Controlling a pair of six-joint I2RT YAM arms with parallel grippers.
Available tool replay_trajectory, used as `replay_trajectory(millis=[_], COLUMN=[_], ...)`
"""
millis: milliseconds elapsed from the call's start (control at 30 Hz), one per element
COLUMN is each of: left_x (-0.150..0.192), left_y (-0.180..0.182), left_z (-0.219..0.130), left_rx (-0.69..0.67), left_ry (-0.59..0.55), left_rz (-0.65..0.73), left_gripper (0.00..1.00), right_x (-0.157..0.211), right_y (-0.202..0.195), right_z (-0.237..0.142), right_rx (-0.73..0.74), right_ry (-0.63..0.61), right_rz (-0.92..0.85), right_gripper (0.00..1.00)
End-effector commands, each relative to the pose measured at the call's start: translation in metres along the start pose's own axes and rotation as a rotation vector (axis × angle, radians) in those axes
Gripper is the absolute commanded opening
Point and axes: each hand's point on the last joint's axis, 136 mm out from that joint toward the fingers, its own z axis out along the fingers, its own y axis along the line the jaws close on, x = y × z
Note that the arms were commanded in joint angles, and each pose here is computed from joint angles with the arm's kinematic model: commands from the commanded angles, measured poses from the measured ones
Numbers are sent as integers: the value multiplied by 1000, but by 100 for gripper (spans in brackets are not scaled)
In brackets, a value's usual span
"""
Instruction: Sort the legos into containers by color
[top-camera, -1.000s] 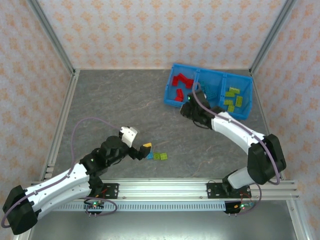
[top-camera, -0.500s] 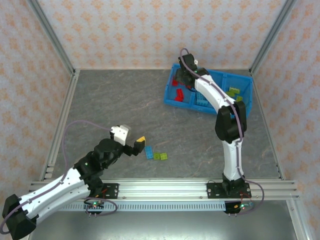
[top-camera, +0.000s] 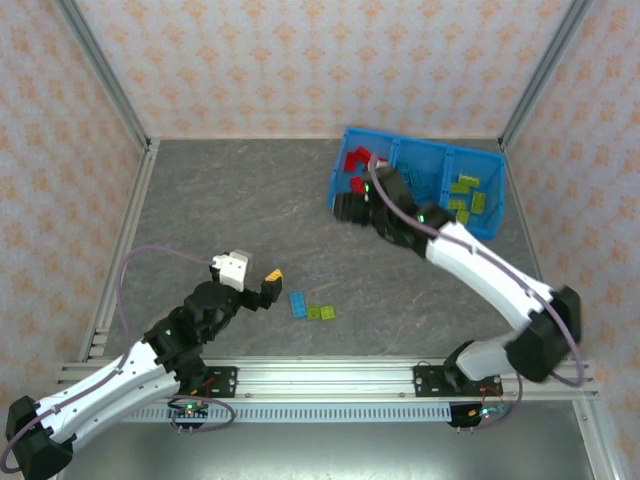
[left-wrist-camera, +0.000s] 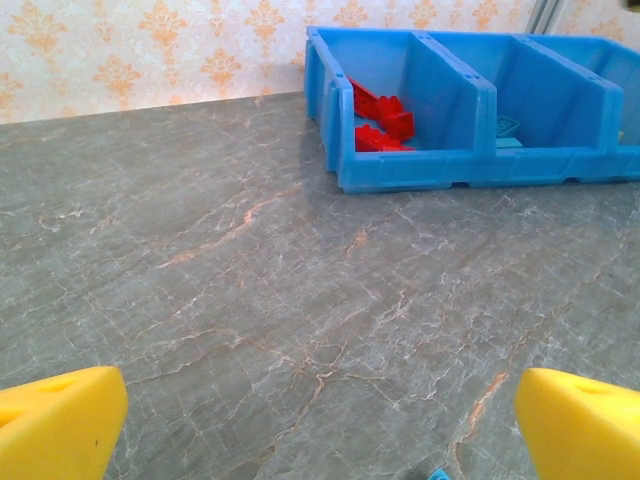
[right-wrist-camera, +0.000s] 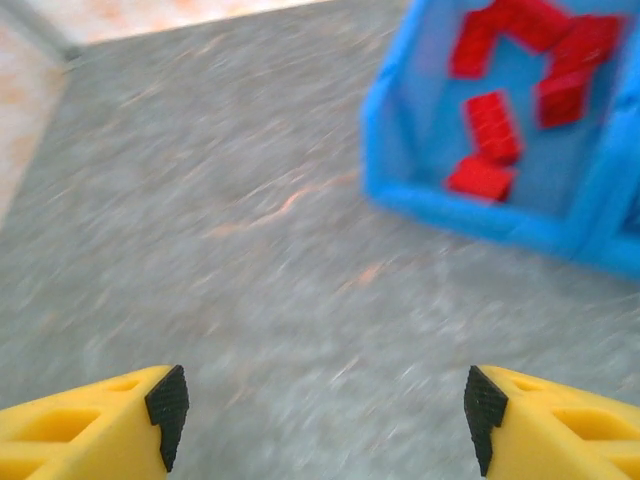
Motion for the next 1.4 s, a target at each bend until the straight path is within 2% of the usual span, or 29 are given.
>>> replay_trajectory(millis=[0,133,233,333,433,567,800,1167,1367], left_x=[5,5,6,7,7,7,6,5,4], left_y=[9,9,7,8,8,8,7,6,5], left_z=[2,3,4,5,5,5,5,3,3], left_rx=[-49,-50,-45,-53,-52,-50,-44,-36,-31], left_ry=[8,11,14,22,24,26,28,25,24], left_rz=[-2,-1,0,6,7,7,8,6,6], left_gripper=[100,100,100,100,100,100,100,100,100], right_x=[65,146,194,227,246,256,249,266,253], right_y=[3,9,24,36,33,24,17,4,-4], right_z=[2,-1,1,9,23,43,58,64,52], right_rx=[-13,12,-4,-8,54,128,192,204,227], right_ry=[116,296,435,515,557,568,514,539,486], right_rz=[12,-40,-86,-176,-283,-369,-438,-408,-362], right_gripper=[75,74,71,71,71,71,72,49,36])
